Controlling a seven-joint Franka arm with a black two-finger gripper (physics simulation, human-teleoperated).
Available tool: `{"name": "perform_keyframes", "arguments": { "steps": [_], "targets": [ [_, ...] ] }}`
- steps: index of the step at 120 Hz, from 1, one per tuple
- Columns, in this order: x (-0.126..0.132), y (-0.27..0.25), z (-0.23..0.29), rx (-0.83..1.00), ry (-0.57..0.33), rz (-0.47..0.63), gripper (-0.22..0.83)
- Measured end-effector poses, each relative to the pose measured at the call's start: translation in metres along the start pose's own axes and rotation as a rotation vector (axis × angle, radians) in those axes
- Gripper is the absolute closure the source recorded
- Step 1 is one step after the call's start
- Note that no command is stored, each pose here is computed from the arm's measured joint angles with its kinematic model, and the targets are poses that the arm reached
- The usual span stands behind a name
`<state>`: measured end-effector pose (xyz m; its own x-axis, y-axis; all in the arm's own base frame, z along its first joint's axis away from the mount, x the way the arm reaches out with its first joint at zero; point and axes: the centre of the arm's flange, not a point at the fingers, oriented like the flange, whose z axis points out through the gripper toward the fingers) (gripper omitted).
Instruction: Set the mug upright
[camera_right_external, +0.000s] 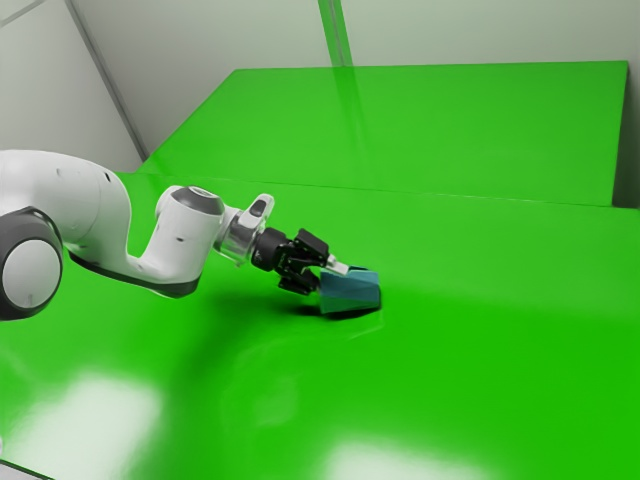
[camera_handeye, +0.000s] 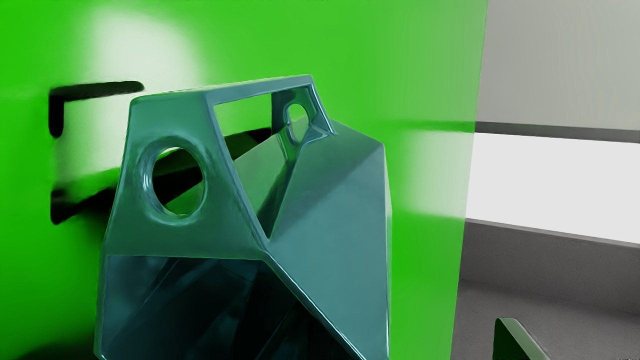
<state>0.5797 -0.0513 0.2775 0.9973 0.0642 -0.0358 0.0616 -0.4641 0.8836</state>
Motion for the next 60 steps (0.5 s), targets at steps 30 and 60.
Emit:
{"name": "perform_keyframes", "arguments": {
  "steps": [30,60],
  "targets": [
    [0.001,0.0,-0.001,-0.001,0.003,0.024,0.69],
    [-0.001,0.012,-0.006,-0.004,0.006,0.06,0.76]
  ]
}}
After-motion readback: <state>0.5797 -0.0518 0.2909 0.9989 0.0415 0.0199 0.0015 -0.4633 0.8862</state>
